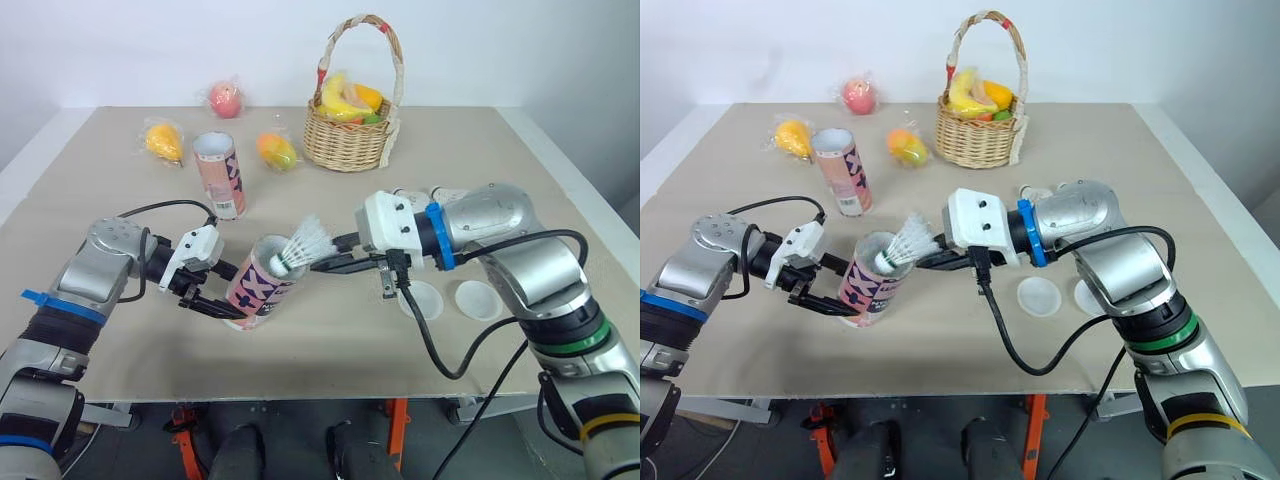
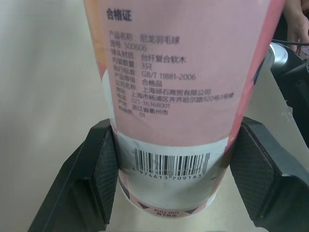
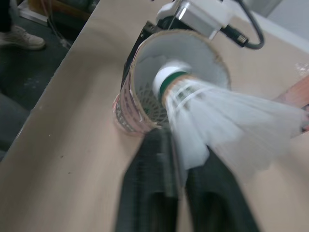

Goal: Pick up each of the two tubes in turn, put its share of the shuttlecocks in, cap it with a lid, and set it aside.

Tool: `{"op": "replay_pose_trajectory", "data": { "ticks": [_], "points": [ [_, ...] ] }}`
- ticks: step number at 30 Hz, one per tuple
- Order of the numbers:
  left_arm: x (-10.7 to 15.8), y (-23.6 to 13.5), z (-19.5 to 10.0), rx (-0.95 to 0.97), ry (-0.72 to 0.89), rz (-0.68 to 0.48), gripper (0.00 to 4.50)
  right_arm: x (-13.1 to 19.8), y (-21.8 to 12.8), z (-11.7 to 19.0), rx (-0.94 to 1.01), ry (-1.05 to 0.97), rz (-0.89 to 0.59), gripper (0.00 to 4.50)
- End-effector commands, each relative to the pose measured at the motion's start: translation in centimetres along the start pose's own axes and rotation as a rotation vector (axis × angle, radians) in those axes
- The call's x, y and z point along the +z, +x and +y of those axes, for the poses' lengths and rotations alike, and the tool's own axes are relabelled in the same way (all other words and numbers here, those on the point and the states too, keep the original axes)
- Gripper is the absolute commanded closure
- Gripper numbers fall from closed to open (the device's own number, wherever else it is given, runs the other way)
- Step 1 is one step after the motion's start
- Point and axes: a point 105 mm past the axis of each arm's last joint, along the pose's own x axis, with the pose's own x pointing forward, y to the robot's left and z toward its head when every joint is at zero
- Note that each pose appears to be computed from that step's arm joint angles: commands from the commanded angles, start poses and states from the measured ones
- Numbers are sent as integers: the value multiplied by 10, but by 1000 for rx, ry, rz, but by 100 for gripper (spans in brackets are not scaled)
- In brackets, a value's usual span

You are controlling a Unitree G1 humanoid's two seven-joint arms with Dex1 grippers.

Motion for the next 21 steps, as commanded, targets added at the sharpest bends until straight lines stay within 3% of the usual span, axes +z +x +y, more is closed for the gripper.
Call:
{"op": "replay_pose_trajectory", "data": {
  "ticks": [1, 2, 3, 4, 8, 12, 15, 19, 21],
  "points": [
    [9, -8, 4, 32, 42, -5, 142, 25, -5, -2, 33, -39, -61, 241],
    [9, -8, 4, 31, 42, -6, 142, 30, -7, -4, 23, -29, -87, 220],
    [9, -8, 4, 30, 42, -6, 142, 33, -10, -6, 19, -4, -111, 165],
    [9, -8, 4, 30, 42, -7, 142, 36, -14, -8, 19, 23, -141, 149],
    [9, -7, 3, 28, 42, -7, 142, 38, -31, -28, -59, 177, -238, 149],
    [8, -6, 4, 26, 43, -6, 142, 29, -29, -44, -135, 280, -231, 149],
    [8, -6, 4, 24, 45, -4, 142, 25, -15, -33, -78, 295, -209, 232],
    [8, -5, 4, 22, 48, -2, 142, 22, -3, -28, -21, 294, -169, 435],
    [9, -6, 5, 21, 50, -1, 142, 23, 1, -29, 0, 282, -147, 445]
  ]
}}
